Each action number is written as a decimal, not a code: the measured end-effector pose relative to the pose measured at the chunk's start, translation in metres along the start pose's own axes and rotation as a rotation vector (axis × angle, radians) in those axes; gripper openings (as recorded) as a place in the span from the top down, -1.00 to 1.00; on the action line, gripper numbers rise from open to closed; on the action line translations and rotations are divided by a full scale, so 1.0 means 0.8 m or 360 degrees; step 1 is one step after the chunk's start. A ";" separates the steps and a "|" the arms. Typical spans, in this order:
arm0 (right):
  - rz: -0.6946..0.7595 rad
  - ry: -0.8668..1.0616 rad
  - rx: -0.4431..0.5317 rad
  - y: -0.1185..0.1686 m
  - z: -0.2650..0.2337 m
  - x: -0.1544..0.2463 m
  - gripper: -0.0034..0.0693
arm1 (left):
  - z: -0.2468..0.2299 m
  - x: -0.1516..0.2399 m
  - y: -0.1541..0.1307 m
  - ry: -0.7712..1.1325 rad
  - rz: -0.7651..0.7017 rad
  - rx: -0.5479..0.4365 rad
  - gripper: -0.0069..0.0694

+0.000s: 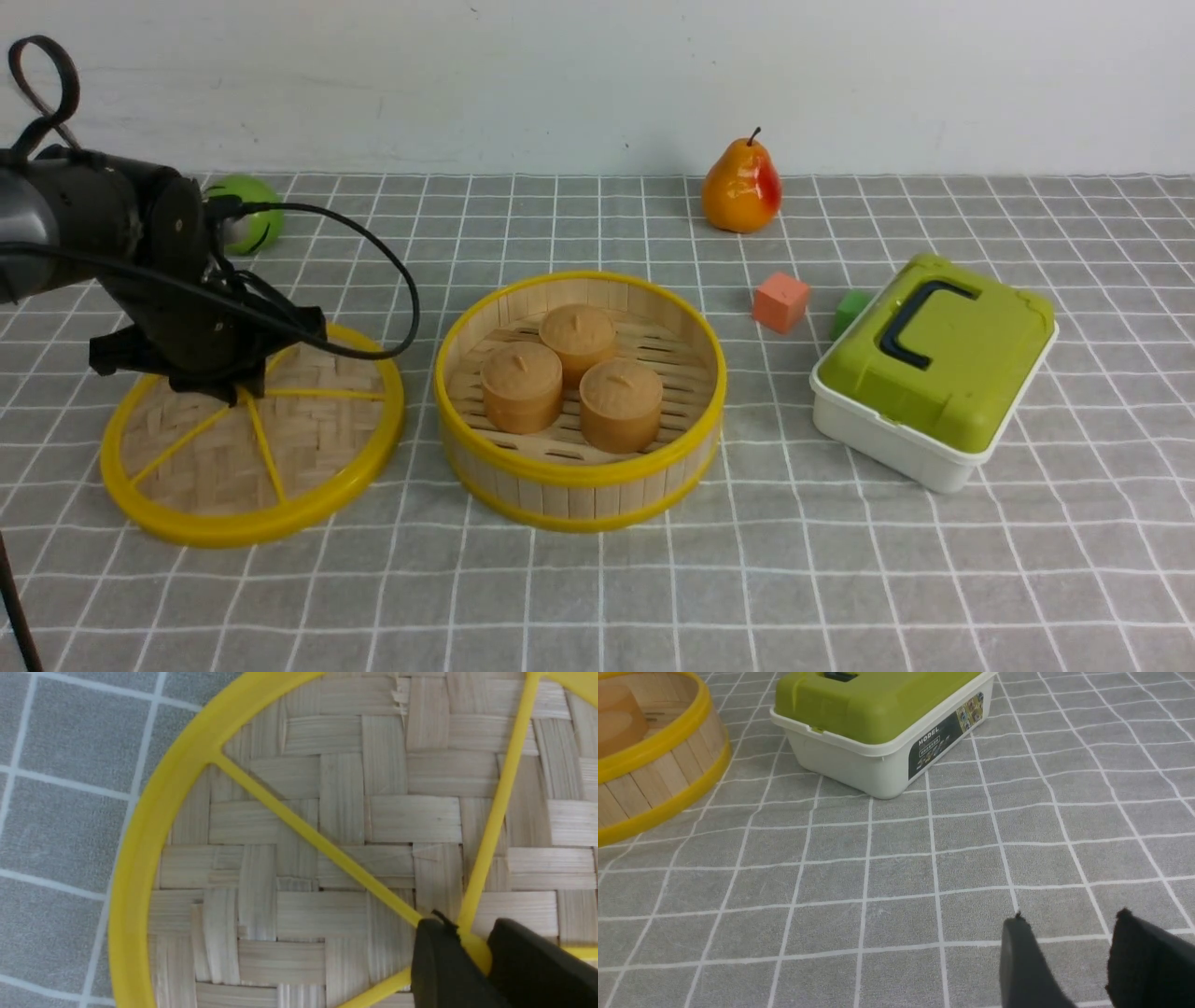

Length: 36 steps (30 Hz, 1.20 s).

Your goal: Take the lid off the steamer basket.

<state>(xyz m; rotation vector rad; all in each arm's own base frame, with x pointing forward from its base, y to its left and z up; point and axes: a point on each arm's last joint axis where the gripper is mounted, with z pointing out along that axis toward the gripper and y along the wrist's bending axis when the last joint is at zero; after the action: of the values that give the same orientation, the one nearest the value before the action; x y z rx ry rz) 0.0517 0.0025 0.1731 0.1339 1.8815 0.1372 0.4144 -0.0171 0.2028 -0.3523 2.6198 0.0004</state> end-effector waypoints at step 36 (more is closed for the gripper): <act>0.0000 0.0000 0.0000 0.000 0.000 0.000 0.24 | -0.292 0.342 0.107 -0.1420 0.0177 0.0747 0.85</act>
<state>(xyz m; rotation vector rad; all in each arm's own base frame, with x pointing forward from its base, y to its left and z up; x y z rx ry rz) 0.0517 0.0025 0.1731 0.1339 1.8815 0.1372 0.0516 -0.0169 0.2727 -0.0142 1.6804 -0.3340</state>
